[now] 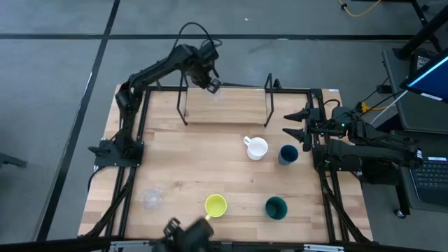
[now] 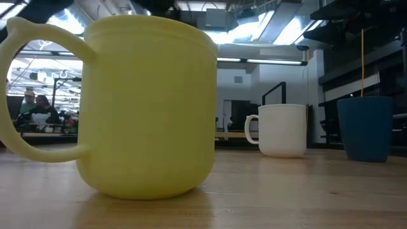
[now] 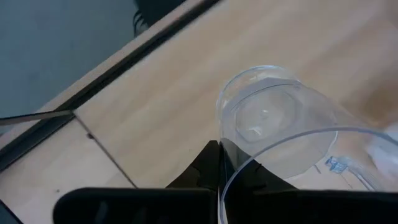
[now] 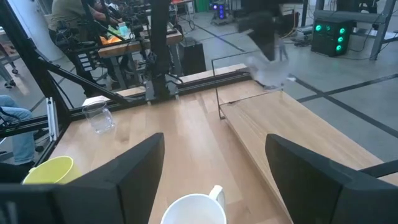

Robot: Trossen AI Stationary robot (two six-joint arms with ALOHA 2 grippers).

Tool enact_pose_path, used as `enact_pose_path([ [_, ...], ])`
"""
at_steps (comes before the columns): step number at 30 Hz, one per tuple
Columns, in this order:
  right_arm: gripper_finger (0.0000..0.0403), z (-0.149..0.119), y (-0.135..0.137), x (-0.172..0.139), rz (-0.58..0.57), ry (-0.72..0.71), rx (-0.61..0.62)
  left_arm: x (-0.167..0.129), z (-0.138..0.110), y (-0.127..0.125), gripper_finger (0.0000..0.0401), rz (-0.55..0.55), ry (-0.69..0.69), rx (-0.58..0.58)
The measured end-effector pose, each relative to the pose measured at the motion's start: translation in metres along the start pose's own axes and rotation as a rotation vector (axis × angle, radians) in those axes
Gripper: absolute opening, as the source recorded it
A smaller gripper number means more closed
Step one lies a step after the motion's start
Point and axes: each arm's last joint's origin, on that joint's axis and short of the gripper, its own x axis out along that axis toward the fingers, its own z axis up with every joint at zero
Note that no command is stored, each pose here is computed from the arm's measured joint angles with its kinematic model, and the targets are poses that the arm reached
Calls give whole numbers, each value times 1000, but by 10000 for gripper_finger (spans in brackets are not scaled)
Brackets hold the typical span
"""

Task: Stack small to large cups/mugs on shelf
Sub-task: Put the top transparent mug on the shelf

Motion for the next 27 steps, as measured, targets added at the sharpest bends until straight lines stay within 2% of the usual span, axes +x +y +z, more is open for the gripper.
enact_pose_path([
  [5,282,0,0,0,0,4,-1,36,15,31,0,46,78,-75],
  [8,282,-1,0,0,-1,8,-2,44,18,42,0,55,96,-90],
  [15,282,-2,0,0,-4,24,-7,47,15,42,0,140,126,-70],
  [19,282,-2,0,0,-4,23,-28,48,14,31,0,152,118,44],
  [23,282,-2,0,0,-4,24,-28,49,12,26,0,122,145,206],
  [27,282,-2,0,0,-4,23,-28,60,13,28,0,87,183,306],
])
